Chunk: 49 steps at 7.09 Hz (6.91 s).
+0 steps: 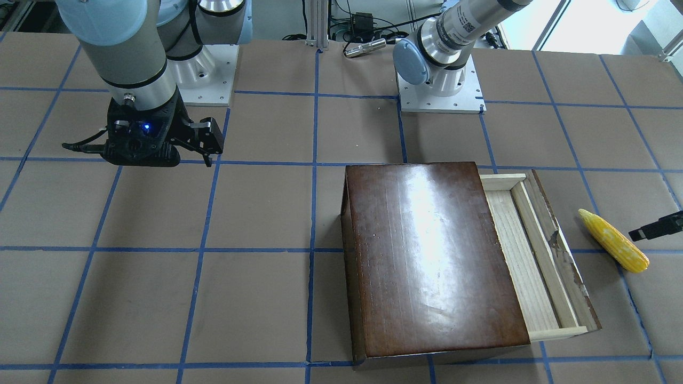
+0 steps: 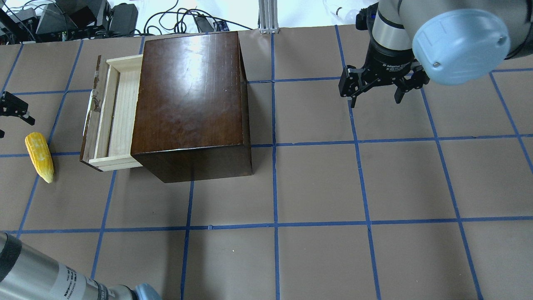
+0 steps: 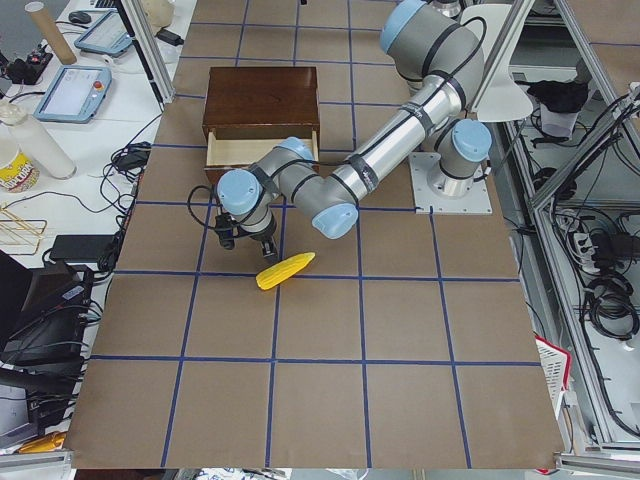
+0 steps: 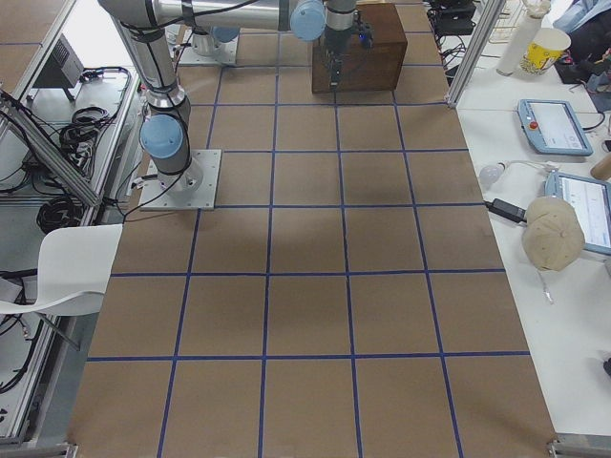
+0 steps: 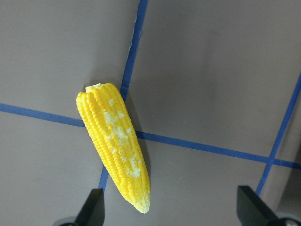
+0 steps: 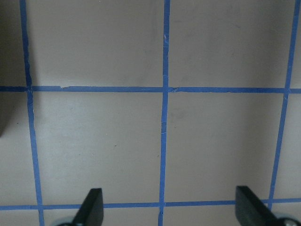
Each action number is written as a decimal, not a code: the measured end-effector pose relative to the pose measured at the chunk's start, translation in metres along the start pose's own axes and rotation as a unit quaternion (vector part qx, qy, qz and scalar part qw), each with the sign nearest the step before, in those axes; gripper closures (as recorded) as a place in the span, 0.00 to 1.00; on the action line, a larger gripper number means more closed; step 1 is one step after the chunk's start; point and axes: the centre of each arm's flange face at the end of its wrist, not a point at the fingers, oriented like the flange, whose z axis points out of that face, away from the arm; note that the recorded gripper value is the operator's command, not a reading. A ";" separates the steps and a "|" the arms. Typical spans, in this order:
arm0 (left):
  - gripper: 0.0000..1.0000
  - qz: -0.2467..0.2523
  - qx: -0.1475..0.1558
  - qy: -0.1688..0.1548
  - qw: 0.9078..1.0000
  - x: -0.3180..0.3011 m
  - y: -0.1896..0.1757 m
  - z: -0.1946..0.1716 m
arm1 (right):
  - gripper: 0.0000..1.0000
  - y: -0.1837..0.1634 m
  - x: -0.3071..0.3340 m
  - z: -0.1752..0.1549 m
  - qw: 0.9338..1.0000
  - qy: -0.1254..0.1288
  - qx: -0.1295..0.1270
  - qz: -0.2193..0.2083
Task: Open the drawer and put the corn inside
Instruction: 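Lower the left gripper and grasp the yellow corn cob, then lift the corn and carry it with the left gripper over the open drawer, then lower the corn into the drawer and open the left gripper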
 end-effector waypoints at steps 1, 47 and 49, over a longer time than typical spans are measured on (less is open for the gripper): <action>0.00 -0.009 -0.007 0.000 1.000 -0.004 -0.005 0.014 | 0.00 0.000 0.000 0.000 1.000 0.000 0.000 0.000; 0.00 0.172 0.023 -0.046 0.984 0.333 0.045 -0.001 | 0.00 0.000 0.000 0.000 1.000 0.000 0.000 0.000; 0.00 0.172 0.030 -0.049 0.983 0.333 0.056 -0.020 | 0.00 0.000 0.000 0.000 1.000 0.000 0.000 0.000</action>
